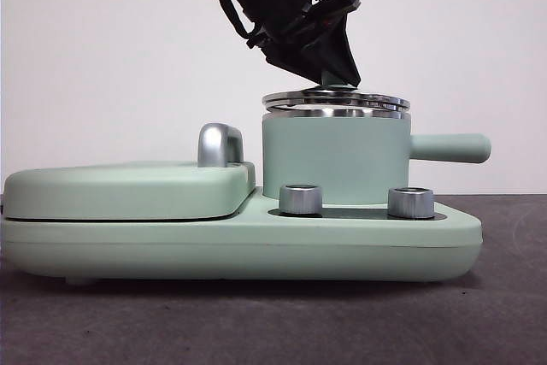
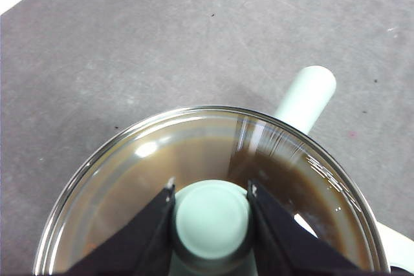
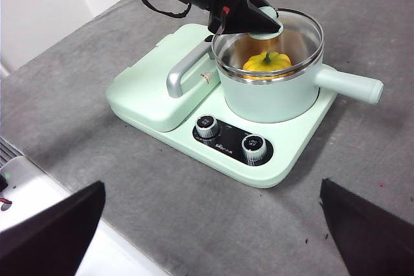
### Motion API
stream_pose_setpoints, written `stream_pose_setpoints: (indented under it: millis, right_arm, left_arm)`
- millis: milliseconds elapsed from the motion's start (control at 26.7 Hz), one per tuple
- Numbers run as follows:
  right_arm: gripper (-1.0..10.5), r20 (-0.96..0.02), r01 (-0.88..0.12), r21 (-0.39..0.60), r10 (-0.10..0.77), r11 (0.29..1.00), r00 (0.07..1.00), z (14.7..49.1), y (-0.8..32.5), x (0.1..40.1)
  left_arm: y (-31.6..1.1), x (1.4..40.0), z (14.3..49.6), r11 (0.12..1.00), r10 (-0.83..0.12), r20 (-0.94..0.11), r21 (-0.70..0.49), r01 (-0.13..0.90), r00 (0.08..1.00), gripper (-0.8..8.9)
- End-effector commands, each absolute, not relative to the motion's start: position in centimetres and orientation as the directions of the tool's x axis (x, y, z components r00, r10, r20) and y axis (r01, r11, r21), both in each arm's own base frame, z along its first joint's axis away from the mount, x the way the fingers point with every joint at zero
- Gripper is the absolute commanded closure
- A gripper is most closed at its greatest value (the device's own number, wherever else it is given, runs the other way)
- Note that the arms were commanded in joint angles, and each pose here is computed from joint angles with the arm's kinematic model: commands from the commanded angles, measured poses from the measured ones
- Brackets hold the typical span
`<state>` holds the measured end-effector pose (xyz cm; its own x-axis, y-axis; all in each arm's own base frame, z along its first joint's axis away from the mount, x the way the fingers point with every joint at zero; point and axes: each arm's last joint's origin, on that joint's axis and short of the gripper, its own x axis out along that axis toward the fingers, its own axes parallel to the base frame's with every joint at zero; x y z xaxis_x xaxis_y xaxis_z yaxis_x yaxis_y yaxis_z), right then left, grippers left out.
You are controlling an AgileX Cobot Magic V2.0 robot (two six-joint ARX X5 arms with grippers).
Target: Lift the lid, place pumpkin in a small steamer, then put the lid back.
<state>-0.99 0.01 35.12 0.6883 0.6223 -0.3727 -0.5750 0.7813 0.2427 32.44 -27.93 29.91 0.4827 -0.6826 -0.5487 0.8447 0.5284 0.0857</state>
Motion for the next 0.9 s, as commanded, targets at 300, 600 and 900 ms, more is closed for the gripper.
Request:
stream_pose_setpoints:
  millis: [300, 600, 900]
  right_arm:
    - [4.1, -0.362, -0.559, 0.25, 0.612, 0.791, 0.703, 35.4, -0.1, -1.0]
    - [4.1, -0.362, -0.556, 0.257, 0.612, 0.791, 0.703, 35.4, -0.1, -1.0]
    - [4.1, -0.362, -0.554, 0.26, 0.612, 0.791, 0.703, 35.4, -0.1, -1.0]
  left_arm:
    - [-28.6, 32.6, 30.1, 0.478, -0.709, -0.534, 0.115, 0.871, 0.46, 7.64]
    - [-28.9, 33.1, 28.5, 0.462, -0.689, -0.576, 0.117, 0.879, 0.439, 7.64]
    - [-28.2, 33.6, 28.2, 0.476, -0.671, -0.598, 0.106, 0.873, 0.438, 7.4]
